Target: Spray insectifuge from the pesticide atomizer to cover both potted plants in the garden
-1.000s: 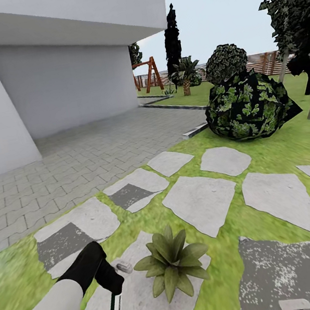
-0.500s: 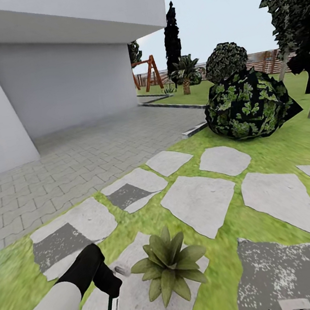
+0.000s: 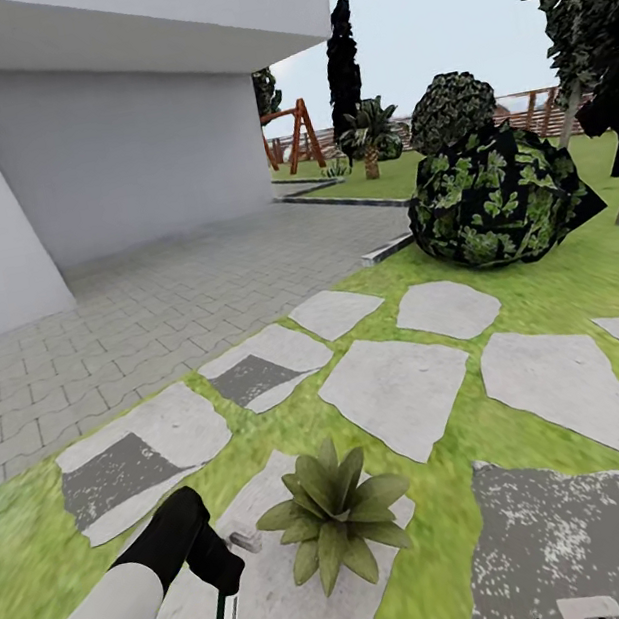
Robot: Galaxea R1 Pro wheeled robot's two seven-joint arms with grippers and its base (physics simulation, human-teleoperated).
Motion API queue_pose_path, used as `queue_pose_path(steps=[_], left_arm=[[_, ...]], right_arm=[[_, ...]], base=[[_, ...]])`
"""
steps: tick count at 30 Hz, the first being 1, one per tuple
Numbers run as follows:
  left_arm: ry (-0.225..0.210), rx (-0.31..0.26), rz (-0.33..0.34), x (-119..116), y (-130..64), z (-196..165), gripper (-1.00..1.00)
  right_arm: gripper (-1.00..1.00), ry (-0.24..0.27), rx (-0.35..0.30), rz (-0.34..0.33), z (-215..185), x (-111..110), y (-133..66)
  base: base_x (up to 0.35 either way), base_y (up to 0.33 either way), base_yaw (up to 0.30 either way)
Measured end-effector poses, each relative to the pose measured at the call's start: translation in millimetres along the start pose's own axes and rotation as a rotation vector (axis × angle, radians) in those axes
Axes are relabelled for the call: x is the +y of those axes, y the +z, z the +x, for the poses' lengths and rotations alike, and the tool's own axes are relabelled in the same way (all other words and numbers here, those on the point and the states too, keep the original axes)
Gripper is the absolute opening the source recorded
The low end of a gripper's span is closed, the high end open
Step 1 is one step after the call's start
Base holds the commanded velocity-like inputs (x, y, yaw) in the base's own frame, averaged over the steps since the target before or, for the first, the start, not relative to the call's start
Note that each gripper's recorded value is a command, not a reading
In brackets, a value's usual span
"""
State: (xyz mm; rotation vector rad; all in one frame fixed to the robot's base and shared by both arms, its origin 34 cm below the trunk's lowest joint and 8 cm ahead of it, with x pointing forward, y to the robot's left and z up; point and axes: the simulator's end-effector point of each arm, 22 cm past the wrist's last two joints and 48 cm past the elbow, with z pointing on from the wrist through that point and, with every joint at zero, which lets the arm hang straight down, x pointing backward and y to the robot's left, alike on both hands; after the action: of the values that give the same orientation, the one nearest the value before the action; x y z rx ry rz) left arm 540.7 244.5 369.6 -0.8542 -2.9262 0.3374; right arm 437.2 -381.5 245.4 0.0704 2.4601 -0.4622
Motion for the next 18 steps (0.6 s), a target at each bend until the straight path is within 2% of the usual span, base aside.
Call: queue_pose_path(steps=[8,18], left_arm=[[0.000,0.011,0.006,1.3,24.0,5.4,-1.00],[-0.011,0.025,0.007,6.7,30.7,11.6,-1.00]], right_arm=[[1.00,-0.004,0.011,-0.001,20.1,5.5,11.6],[1.00,-0.010,0.026,-0.002,27.1,6.4,12.6]], base=[[0.000,0.000,0.000],[0.000,0.000,0.000]])
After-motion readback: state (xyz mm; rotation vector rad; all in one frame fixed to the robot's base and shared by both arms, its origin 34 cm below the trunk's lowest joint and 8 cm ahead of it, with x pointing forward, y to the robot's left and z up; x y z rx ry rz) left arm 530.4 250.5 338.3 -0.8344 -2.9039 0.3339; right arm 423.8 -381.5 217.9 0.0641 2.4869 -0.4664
